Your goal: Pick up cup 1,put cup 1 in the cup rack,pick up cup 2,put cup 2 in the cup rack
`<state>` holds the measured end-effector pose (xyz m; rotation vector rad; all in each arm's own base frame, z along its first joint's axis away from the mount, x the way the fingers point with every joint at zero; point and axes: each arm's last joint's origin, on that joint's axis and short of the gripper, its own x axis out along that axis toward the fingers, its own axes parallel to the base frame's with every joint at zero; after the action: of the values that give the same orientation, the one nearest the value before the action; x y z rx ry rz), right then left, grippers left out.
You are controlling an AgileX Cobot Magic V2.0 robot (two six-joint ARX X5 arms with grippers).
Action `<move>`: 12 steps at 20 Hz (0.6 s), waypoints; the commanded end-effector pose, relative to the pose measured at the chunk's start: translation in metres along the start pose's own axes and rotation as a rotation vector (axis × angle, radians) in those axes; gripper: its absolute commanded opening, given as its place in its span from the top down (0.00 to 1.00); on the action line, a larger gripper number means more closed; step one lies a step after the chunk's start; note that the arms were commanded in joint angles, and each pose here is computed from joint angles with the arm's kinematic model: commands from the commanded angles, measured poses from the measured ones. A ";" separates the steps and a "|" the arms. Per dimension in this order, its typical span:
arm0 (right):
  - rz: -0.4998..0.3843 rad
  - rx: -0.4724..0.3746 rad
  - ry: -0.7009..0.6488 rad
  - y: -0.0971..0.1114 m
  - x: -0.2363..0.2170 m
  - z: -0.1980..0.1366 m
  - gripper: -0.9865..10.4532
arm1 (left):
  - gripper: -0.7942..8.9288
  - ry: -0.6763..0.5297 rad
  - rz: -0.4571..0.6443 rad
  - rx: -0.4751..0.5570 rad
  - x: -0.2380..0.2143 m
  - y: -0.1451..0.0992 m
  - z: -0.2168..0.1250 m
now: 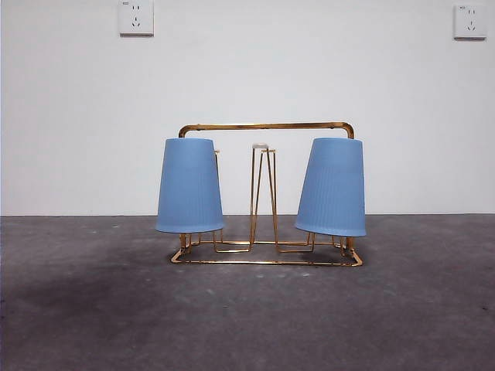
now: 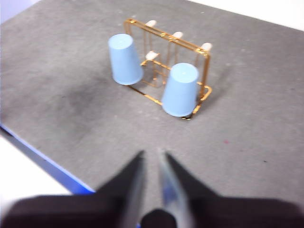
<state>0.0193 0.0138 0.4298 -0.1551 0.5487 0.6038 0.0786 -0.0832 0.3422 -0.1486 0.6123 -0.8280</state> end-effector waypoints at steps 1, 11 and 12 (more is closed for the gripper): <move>0.026 0.012 0.026 0.001 0.000 -0.002 0.92 | 0.93 0.014 -0.001 -0.002 0.001 0.001 -0.003; 0.021 0.033 0.026 0.001 0.000 -0.002 0.91 | 0.92 0.019 0.001 -0.003 0.001 0.001 -0.003; 0.019 0.033 0.025 0.000 0.000 -0.002 0.91 | 0.92 0.020 0.001 -0.003 0.001 0.001 -0.003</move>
<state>0.0192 0.0147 0.4297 -0.1268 0.5636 0.6201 0.0781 -0.0828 0.3408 -0.1433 0.6285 -0.8237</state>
